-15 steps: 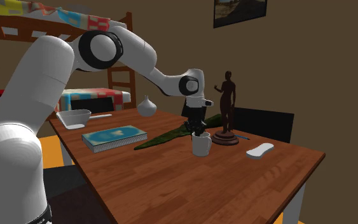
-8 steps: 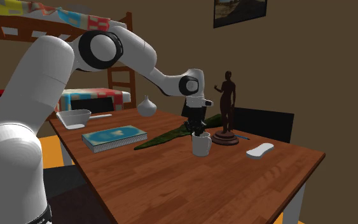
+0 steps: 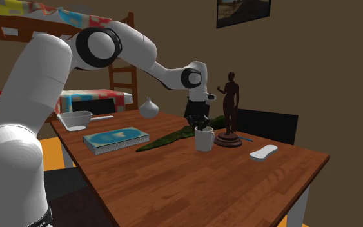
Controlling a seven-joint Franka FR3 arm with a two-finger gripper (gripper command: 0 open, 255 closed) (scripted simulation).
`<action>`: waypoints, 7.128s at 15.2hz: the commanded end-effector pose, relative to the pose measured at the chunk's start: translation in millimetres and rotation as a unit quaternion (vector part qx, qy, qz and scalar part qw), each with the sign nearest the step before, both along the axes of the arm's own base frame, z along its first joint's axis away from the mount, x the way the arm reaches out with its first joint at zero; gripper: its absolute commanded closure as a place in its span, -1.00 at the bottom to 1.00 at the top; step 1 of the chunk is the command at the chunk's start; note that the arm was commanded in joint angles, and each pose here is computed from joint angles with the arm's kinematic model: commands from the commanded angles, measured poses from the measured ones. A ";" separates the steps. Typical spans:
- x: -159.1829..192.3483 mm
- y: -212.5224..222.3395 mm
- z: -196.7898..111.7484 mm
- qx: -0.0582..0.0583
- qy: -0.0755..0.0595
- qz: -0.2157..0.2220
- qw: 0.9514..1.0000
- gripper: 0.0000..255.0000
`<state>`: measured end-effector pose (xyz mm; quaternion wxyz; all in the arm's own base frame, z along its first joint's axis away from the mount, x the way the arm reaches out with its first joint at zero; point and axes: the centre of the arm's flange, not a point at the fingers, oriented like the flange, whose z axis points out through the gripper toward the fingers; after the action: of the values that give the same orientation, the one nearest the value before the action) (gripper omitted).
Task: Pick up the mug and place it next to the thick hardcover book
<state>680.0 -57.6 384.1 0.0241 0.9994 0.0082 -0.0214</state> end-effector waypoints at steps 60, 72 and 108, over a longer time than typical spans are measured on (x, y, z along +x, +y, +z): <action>-348.7 285.8 133.3 0.000 0.000 0.000 1.000 1.00; -348.7 285.8 70.0 0.000 0.000 0.000 1.000 1.00; -346.6 288.3 25.4 0.000 0.000 0.000 1.000 -1.00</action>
<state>332.0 232.7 398.5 0.0238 0.9995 0.0080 -0.0206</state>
